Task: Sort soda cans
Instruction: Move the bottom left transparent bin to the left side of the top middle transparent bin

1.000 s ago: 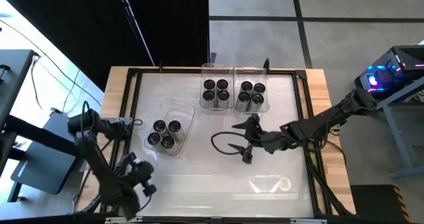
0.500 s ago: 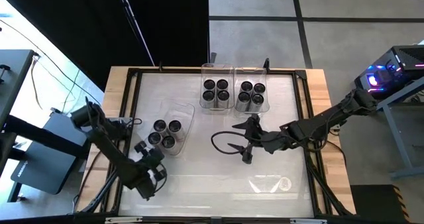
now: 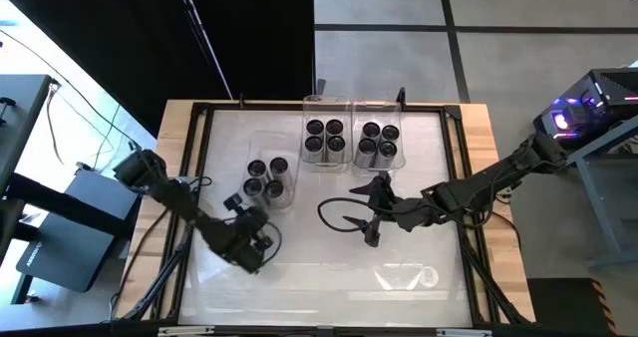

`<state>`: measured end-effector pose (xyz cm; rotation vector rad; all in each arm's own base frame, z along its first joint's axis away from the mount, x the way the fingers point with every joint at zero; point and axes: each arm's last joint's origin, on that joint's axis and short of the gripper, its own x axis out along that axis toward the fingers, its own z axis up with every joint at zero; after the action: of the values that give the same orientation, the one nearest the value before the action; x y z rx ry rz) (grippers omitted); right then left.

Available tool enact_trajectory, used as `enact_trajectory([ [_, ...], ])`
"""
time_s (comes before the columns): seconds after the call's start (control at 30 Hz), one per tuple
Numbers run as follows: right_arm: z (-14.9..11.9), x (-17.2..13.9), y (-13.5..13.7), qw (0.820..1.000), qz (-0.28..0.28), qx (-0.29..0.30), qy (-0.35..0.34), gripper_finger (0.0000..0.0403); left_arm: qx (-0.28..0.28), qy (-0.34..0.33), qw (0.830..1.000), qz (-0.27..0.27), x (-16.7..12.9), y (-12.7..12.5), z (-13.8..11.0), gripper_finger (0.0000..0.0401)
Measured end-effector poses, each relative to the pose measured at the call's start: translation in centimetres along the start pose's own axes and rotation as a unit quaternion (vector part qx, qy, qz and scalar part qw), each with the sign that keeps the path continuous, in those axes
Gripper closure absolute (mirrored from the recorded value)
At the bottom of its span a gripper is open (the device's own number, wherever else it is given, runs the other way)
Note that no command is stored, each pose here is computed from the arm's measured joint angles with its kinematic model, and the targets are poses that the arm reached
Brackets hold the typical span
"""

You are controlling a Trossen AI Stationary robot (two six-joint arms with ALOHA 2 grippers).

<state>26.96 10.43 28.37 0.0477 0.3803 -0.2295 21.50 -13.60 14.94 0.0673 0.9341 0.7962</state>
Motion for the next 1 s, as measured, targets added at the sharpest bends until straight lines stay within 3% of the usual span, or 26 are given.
enact_trajectory([
  [0.4, 0.0, 0.0, 0.0, 1.000, 0.000, 0.000, 0.000, 0.0069, -0.002, 0.011, 1.000, 0.011, 4.4, 0.9, 4.3, 0.0401],
  [0.6, 0.0, 0.0, 0.0, 1.000, 0.000, 0.004, 0.000, 0.0069, 0.017, 0.013, 0.999, 0.049, 6.5, 2.4, 5.9, 0.0401],
  [0.8, -0.7, 0.8, 0.4, 1.000, -0.002, 0.006, 0.014, 0.0069, 0.070, 0.018, 0.994, 0.080, 8.3, 3.7, 7.2, 0.0401],
  [1.0, -2.0, 2.0, 1.1, 0.999, -0.005, -0.009, 0.038, 0.0069, 0.111, 0.021, 0.992, 0.059, 7.5, 3.2, 6.8, 0.0401],
])
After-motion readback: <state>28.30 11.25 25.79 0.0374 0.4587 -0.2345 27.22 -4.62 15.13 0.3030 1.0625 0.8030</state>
